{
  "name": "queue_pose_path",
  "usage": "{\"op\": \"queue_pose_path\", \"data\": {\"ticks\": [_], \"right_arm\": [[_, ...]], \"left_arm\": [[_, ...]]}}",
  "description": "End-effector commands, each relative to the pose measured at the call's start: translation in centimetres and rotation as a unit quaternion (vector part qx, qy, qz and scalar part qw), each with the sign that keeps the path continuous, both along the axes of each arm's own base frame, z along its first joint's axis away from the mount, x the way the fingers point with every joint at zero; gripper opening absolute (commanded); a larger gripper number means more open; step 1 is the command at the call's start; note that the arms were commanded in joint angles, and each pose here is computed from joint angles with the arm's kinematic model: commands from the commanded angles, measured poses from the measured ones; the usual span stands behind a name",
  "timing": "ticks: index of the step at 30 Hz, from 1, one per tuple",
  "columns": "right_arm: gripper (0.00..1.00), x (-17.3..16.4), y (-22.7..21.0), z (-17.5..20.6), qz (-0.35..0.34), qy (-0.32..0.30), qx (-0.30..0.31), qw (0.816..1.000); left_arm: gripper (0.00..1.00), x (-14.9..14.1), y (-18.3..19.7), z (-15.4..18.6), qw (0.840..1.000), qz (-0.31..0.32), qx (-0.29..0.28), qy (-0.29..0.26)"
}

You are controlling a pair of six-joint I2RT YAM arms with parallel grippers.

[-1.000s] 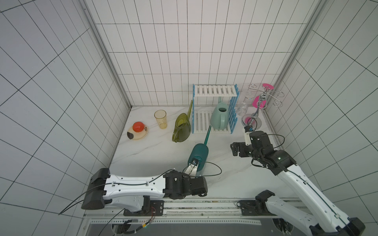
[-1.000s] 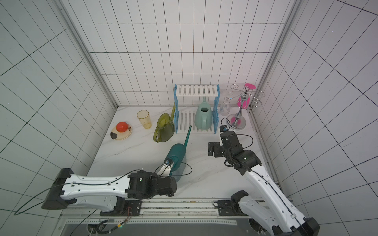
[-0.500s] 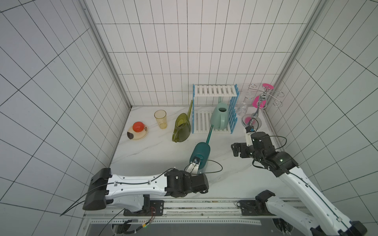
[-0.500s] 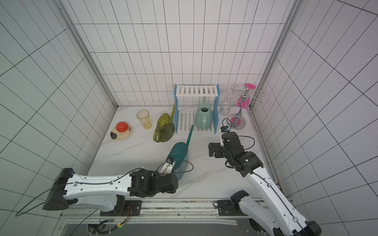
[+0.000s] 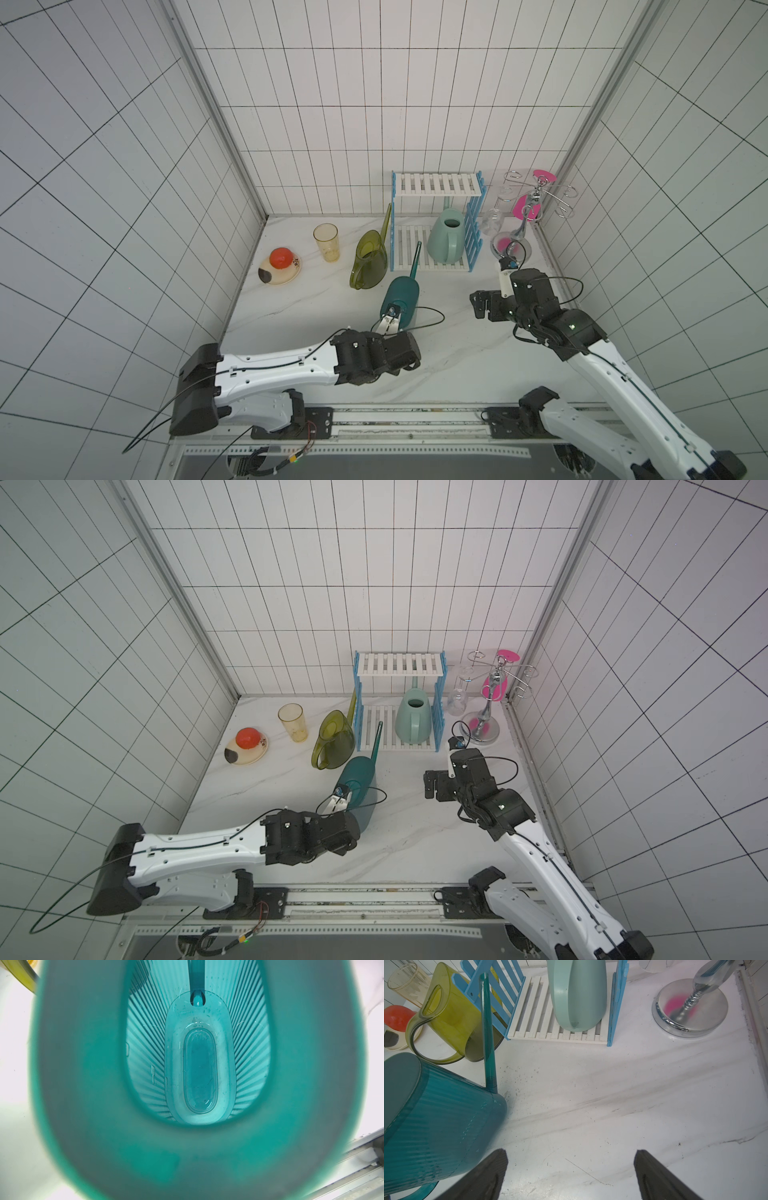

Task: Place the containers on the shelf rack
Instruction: 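Pick up a container from the center of the board, then place the container on the shelf.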

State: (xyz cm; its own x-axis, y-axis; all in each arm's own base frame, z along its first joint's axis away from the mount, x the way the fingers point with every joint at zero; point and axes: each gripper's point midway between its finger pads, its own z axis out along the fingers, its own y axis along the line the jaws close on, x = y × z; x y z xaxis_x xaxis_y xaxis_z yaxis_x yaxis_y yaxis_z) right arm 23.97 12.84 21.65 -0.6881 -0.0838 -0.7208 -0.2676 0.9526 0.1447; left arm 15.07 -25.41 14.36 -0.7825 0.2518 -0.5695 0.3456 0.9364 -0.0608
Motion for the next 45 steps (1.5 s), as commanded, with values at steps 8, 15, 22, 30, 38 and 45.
{"op": "queue_pose_path", "data": {"ticks": [8,15,22,30,38,45], "right_arm": [[0.99,0.1,-0.2,0.3,-0.003,-0.008,-0.004,1.000],[0.99,-0.6,-0.7,0.9,-0.003,-0.020,0.000,1.000],[0.99,-0.5,-0.8,0.8,-0.003,-0.019,-0.004,1.000],[0.99,-0.8,-1.0,0.9,-0.005,-0.023,0.000,1.000],[0.99,-1.1,-0.8,1.3,0.000,-0.024,0.010,1.000],[0.99,-1.4,-0.8,1.6,0.002,-0.028,0.017,0.999]], "left_arm": [[0.00,2.7,-3.8,4.4,0.998,-0.009,-0.050,-0.045],[0.00,4.1,-4.1,4.5,0.998,-0.003,-0.045,-0.047],[0.00,6.0,-4.1,4.2,0.998,0.002,-0.046,-0.041],[0.00,8.3,-4.2,5.3,0.997,0.022,-0.054,-0.046],[0.00,11.4,-4.2,5.8,0.997,0.046,-0.048,-0.050],[0.00,13.6,-4.8,6.3,0.996,0.050,-0.052,-0.057]]}}
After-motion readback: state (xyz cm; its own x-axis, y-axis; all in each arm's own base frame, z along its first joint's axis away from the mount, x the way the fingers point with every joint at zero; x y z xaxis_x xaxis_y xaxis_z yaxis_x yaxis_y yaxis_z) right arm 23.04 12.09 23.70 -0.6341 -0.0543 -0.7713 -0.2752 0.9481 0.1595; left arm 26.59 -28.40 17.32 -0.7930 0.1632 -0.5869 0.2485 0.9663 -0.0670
